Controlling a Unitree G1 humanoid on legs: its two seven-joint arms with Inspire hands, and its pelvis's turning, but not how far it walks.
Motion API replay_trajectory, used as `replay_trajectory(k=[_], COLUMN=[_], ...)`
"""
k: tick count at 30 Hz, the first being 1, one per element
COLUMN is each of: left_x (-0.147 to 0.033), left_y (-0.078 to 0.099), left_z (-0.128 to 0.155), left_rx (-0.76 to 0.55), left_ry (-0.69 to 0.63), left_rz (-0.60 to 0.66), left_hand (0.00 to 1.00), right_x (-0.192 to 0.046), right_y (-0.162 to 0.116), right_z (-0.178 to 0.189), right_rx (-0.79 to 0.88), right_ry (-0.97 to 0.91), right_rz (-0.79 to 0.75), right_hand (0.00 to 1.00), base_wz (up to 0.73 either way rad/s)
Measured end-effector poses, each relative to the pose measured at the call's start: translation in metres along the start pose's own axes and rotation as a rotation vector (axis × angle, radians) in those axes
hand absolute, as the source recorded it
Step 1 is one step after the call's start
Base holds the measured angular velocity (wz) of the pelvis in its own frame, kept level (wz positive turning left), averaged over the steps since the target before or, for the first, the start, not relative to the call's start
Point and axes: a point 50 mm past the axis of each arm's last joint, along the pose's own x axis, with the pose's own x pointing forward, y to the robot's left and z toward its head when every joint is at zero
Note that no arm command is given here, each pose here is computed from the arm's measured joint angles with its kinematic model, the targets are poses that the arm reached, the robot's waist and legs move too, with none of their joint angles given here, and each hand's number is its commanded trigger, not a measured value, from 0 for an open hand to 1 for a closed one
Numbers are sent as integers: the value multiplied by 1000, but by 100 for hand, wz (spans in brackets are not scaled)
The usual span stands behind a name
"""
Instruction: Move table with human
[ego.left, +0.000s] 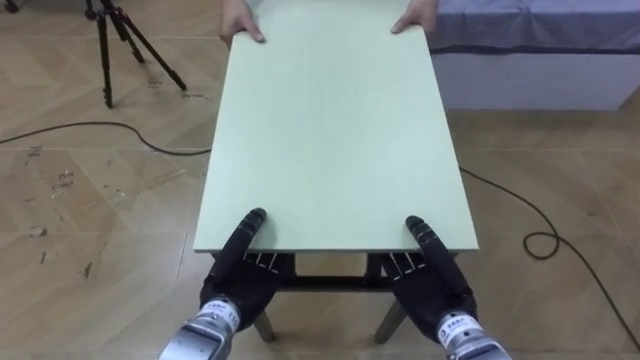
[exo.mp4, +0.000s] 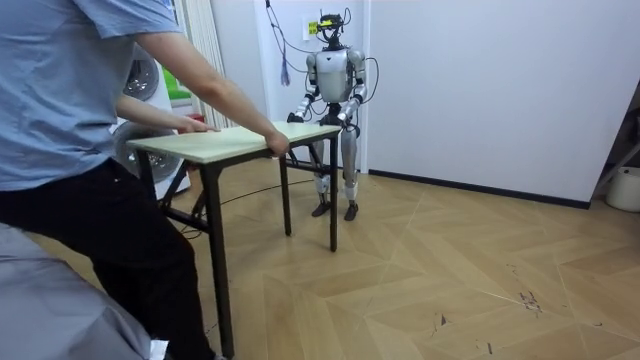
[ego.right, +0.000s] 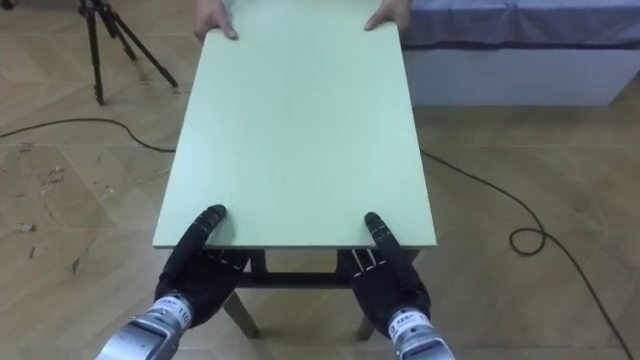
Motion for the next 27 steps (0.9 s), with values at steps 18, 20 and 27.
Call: replay_trajectory(k=[18,20,27], left_x=[-10,-14,-32], left_y=[-3,-4,-5], left_z=[2,-1,-4], left_rx=[90,96,76], left_ry=[-54,-63,-98], left_rz=[-74,-86,-115], left_hand=[100,100,100], right_x=[-10,-13,-29], right_y=[5,6,12], right_z=[-5,-5,-9], right_rx=[28,30,26], right_ry=[9,-1,-2], right_rz=[54,64,106], right_hand=[100,100,100], base_wz=[-1,0,3])
